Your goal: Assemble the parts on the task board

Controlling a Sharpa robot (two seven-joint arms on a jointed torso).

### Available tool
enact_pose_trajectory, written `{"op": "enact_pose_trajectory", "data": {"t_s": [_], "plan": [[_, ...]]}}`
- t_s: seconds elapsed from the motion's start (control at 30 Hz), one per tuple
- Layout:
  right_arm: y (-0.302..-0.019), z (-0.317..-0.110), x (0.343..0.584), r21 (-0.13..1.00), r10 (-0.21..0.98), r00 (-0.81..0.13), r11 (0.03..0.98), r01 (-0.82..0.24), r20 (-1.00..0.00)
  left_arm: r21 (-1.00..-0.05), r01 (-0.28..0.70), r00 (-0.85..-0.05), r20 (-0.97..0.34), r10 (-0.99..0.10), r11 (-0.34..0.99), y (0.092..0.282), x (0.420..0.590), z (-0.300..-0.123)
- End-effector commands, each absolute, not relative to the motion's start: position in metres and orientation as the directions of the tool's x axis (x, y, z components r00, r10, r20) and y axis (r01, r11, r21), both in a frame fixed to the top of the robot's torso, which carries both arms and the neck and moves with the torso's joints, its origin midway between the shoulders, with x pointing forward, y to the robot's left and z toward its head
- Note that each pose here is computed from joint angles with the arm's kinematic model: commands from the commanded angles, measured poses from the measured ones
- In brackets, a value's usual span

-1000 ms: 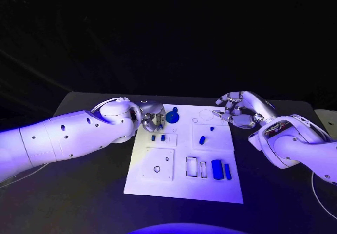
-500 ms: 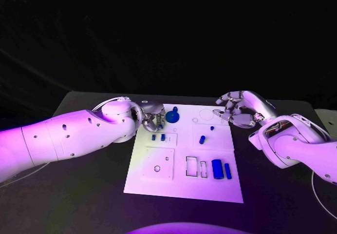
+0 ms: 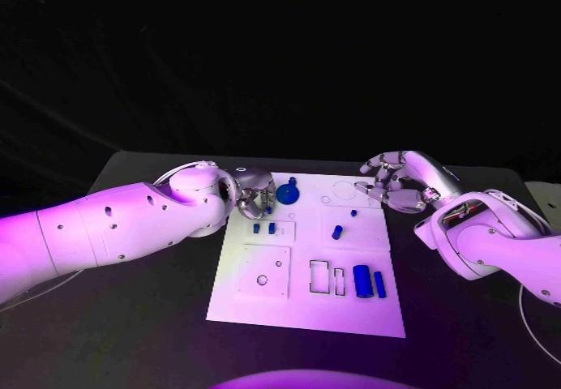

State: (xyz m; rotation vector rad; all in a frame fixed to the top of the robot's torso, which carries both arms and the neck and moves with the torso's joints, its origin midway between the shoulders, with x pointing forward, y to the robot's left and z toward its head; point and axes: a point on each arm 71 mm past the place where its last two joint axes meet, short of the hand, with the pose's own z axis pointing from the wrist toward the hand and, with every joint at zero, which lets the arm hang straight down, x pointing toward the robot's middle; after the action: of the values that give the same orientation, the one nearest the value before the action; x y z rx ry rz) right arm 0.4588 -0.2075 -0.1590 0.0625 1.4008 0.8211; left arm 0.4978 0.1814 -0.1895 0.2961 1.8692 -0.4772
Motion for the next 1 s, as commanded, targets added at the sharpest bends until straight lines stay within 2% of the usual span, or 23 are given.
{"op": "enact_pose_trajectory", "data": {"t_s": [0.03, 1.0], "plan": [[-0.2068, -0.1592, 0.4585, 0.495, 0.537, -0.054, 0.727, -0.475, -0.842, -0.176, 0.425, -0.348, -0.937, -0.019, 0.888, 0.1805, 0.4976, -0.1903], [-0.2079, -0.1599, 0.4589, 0.496, 0.538, -0.051, 0.732, -0.468, -0.842, -0.176, 0.424, -0.354, -0.935, -0.017, 0.888, 0.1817, 0.4962, -0.1912]]}}
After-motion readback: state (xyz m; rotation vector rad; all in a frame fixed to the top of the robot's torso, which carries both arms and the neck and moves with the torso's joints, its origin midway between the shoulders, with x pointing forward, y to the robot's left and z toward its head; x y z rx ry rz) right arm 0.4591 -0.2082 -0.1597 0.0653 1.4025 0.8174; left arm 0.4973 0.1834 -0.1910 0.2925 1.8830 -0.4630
